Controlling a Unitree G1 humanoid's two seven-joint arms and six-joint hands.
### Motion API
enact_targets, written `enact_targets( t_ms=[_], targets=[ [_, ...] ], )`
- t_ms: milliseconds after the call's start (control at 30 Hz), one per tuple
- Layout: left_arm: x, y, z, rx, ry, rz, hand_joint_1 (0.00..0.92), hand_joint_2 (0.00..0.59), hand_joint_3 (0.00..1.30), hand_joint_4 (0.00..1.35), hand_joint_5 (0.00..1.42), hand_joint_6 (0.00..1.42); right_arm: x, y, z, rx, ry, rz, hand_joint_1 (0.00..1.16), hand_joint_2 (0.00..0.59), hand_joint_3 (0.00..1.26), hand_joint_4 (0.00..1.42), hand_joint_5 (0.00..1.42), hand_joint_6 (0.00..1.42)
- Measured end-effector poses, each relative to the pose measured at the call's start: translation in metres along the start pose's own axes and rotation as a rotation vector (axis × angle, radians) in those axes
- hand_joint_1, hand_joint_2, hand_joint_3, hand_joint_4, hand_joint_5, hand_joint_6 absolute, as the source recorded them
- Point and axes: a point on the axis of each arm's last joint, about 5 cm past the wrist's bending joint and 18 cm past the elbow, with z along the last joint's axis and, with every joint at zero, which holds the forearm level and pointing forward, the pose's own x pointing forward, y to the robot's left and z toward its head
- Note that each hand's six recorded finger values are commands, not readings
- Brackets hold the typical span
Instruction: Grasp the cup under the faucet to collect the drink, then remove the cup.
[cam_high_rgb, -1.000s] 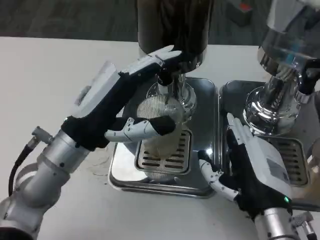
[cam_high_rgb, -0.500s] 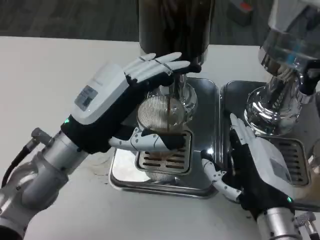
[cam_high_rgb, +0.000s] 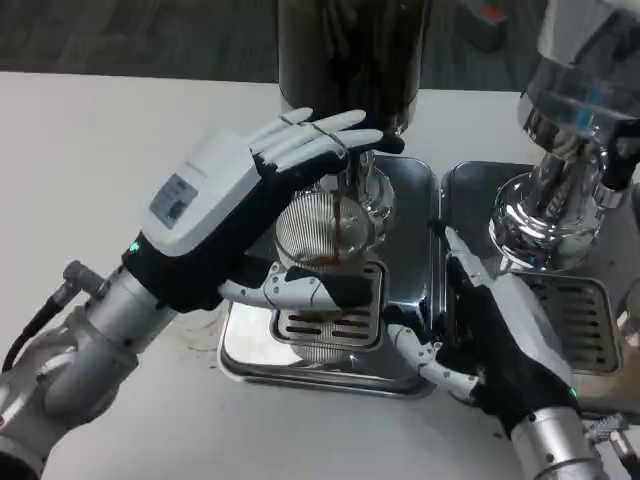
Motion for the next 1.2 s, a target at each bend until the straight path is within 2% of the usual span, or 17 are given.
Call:
enact_targets(
  t_ms=[167,367,733,867,1100,1200],
  targets=[
    [0.0,-0.001,0.0002,0.0,0.0,0.004,0.0,0.104,0.3,0.18,0.36,0.19,0.002,-0.0012,-0.004,0.047,-0.001,0.032,0.64,0.336,0.0,0.0,0.0,0.05],
    [0.001,-0.001,0.0002,0.004,0.002,0.005,0.0,0.113,0.3,0.19,0.37,0.19,0.009,-0.0055,-0.0076,0.084,-0.005,0.042,0.64,0.313,0.0,0.0,0.0,0.03],
    [0.002,-0.002,0.0009,0.0,-0.005,0.002,0.0,0.115,0.3,0.19,0.38,0.2,0.023,-0.0042,-0.0044,0.142,-0.028,0.068,0.66,0.263,0.0,0.0,0.0,0.0],
    [0.002,-0.002,0.0008,0.002,-0.004,0.001,0.0,0.116,0.3,0.19,0.39,0.2,0.025,-0.0037,-0.005,0.148,-0.025,0.078,0.66,0.261,0.0,0.0,0.0,0.0],
    [0.002,-0.001,0.0006,0.002,-0.004,0.002,0.0,0.116,0.3,0.19,0.39,0.2,0.033,-0.0047,-0.0017,0.161,-0.043,0.08,0.66,0.259,0.0,0.0,0.0,0.0],
    [0.002,-0.001,0.0007,0.001,-0.004,0.003,0.0,0.117,0.3,0.19,0.39,0.21,0.034,-0.0041,-0.002,0.162,-0.041,0.085,0.66,0.257,0.0,0.0,0.0,0.0]
  ],
)
